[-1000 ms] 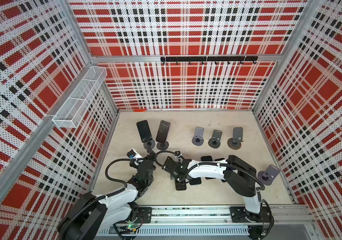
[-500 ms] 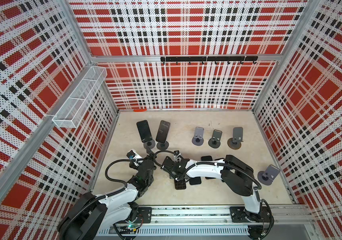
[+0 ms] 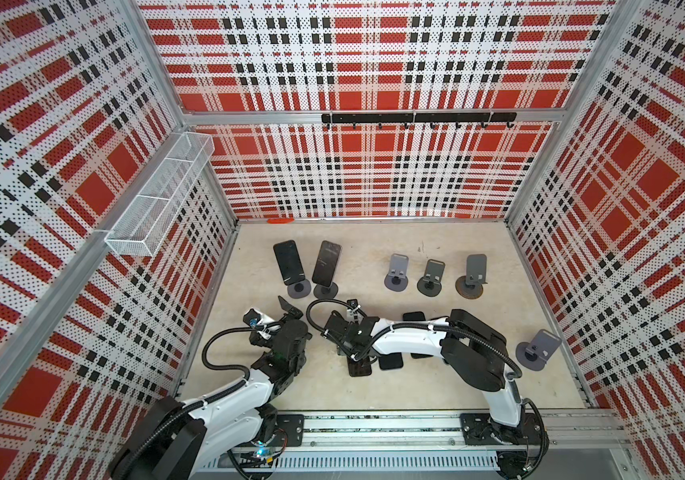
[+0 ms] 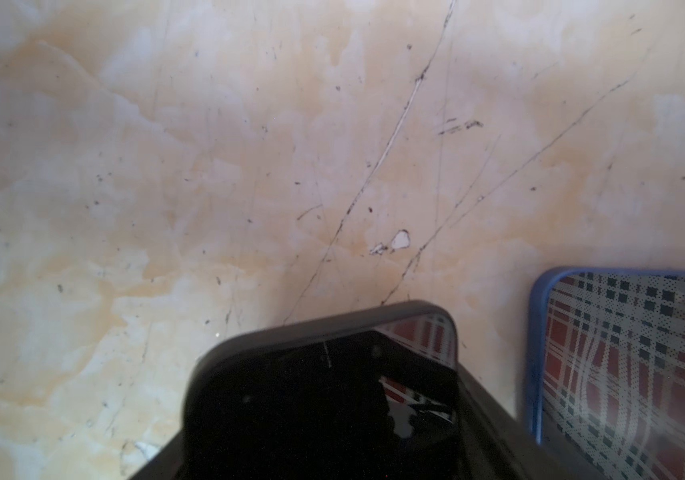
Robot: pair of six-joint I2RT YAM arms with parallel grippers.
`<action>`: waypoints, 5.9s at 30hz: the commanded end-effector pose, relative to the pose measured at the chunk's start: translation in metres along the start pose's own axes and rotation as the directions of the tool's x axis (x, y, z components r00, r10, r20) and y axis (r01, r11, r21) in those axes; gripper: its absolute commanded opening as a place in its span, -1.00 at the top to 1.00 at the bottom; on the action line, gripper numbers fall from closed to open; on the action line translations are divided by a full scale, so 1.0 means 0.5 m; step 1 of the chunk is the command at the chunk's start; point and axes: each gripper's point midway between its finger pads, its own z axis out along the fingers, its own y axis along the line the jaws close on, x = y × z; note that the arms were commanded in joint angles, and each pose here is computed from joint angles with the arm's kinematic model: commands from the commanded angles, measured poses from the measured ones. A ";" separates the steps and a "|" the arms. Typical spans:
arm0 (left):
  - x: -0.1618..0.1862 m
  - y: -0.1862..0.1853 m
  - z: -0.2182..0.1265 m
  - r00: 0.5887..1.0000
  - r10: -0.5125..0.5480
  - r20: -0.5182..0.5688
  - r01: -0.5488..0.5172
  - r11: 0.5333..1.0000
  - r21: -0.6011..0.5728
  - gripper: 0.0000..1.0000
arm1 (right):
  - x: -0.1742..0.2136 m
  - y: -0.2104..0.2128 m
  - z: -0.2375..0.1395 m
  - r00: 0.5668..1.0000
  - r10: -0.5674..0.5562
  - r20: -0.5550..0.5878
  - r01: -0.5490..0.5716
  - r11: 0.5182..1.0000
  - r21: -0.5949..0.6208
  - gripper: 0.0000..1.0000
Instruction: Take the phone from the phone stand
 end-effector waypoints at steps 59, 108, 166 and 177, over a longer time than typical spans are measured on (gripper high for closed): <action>0.041 -0.156 -0.027 0.990 0.126 -0.068 -0.098 0.941 0.325 -0.96 | -0.158 -0.028 -0.151 0.976 0.120 0.183 -0.078 0.972 -0.222 -0.89; 0.085 -0.588 0.113 0.546 0.786 -0.291 -0.346 0.528 0.776 -0.96 | -0.259 -0.469 -0.307 0.802 0.098 0.589 0.029 0.979 -0.202 -1.00; 0.209 -0.502 0.169 0.316 0.883 -0.347 -0.358 0.450 0.818 -0.96 | -0.197 -0.460 -0.237 0.770 0.042 0.637 0.130 0.967 -0.221 -1.00; 0.214 -0.470 0.163 0.267 0.889 -0.372 -0.359 0.450 0.817 -0.93 | -0.197 -0.467 -0.238 0.769 0.039 0.638 0.120 0.972 -0.203 -1.00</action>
